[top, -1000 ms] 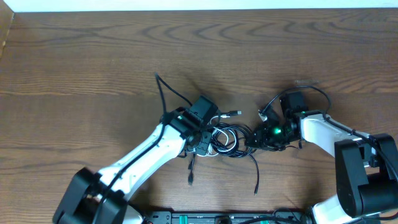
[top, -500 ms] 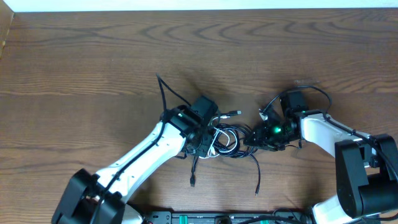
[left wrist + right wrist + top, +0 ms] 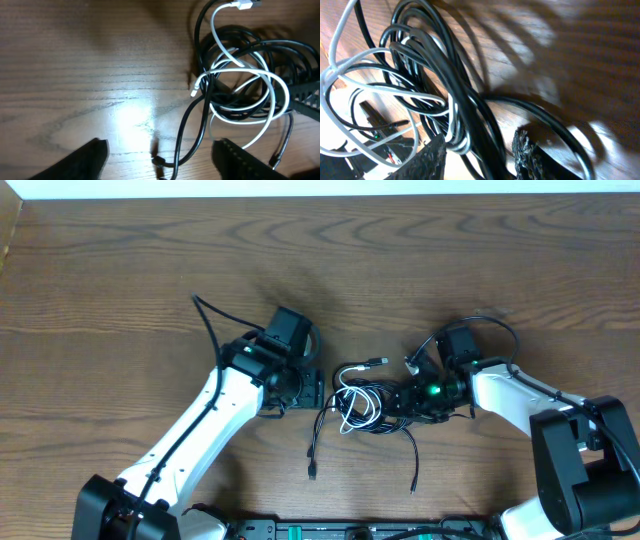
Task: Untangle cables
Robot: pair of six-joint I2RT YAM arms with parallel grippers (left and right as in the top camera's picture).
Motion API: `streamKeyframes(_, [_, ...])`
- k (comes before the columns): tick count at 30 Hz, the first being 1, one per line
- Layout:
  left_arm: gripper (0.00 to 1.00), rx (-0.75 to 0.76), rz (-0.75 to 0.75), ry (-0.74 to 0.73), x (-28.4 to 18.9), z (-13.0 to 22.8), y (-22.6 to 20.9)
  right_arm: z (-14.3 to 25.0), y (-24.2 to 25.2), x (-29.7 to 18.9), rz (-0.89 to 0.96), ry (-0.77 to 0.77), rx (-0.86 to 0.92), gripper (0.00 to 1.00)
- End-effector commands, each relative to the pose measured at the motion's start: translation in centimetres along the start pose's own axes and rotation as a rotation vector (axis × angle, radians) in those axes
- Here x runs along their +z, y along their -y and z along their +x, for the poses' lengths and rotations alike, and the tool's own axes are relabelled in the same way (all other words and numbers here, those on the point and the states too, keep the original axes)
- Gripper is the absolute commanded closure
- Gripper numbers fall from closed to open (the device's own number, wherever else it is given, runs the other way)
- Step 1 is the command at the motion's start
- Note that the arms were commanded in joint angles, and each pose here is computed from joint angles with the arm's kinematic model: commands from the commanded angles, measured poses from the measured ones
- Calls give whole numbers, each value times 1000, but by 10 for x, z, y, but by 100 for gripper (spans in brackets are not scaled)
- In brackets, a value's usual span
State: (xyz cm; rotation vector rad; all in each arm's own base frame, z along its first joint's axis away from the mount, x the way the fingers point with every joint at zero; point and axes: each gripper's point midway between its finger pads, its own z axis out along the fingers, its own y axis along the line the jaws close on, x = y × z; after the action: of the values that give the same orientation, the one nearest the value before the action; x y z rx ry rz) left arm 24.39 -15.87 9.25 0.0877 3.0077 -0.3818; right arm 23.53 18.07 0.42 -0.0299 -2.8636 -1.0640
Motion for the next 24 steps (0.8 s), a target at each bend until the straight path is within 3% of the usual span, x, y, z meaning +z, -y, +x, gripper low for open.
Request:
streamKeyframes(1, [21, -32, 47, -3, -4, -4, 3, 7, 35, 13, 181, 5, 80, 57])
streamKeyframes(9, [14, -10, 20, -23, -1, 0, -3, 12, 39, 23, 301, 21, 67, 42])
streamKeyframes(14, [9, -23, 15, -27, -3, -1, -9, 2, 18, 14, 258, 29, 53, 33])
streamKeyframes(24, [8, -66, 87, -54, -8, -3, -19, -4, -34, -21, 207, 61, -55, 29])
